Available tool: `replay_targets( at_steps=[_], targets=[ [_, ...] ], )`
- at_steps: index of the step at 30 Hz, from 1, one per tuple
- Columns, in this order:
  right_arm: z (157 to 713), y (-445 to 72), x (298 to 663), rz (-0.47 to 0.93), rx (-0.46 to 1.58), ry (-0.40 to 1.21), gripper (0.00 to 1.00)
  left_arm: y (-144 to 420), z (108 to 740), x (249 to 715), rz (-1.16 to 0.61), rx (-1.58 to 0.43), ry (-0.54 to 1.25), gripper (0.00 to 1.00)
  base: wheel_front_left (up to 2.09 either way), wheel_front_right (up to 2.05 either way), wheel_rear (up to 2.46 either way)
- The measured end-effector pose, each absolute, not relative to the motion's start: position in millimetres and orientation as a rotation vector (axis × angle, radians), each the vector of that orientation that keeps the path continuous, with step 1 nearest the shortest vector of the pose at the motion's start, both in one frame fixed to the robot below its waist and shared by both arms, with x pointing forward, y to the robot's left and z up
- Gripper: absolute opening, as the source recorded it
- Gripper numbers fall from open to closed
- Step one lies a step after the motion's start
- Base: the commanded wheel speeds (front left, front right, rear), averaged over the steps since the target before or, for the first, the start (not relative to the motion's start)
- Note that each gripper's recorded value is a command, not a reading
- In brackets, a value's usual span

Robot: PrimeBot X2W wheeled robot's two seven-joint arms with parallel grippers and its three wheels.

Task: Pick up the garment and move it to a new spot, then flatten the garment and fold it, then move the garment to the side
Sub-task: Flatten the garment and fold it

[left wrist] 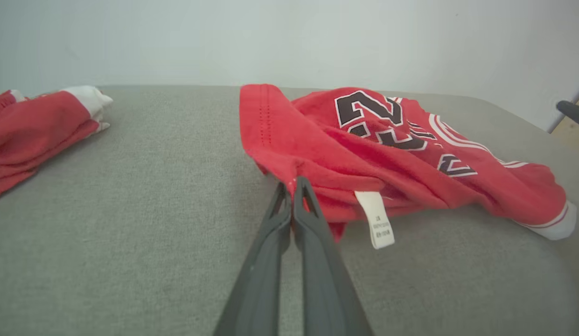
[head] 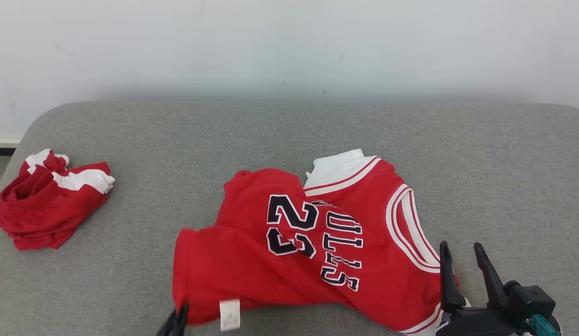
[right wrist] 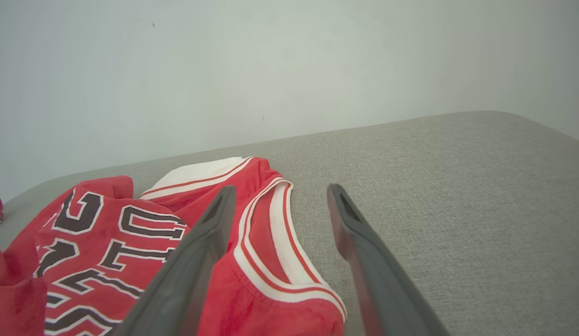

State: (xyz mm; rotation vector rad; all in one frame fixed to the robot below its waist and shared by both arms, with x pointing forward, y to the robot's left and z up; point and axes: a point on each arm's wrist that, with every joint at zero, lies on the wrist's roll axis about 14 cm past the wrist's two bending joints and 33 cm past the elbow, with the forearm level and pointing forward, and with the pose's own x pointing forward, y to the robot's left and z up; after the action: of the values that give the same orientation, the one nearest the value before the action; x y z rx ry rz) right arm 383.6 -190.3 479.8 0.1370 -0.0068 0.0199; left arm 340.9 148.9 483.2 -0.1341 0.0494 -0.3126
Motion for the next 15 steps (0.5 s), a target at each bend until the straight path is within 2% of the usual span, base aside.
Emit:
replay_targets(
  at_steps=[8, 15],
  targets=[
    [481, -197, 377, 0.002, 0.121, -0.011, 1.0, 169, 427, 301, -0.221, -0.167, 0.229, 0.0, 0.0, 0.0, 0.0],
    [487, -198, 372, 0.002, 0.114, -0.026, 1.0, 190, 434, 306, -0.153, -0.163, 0.19, 0.0, 0.0, 0.0, 0.0]
  ],
)
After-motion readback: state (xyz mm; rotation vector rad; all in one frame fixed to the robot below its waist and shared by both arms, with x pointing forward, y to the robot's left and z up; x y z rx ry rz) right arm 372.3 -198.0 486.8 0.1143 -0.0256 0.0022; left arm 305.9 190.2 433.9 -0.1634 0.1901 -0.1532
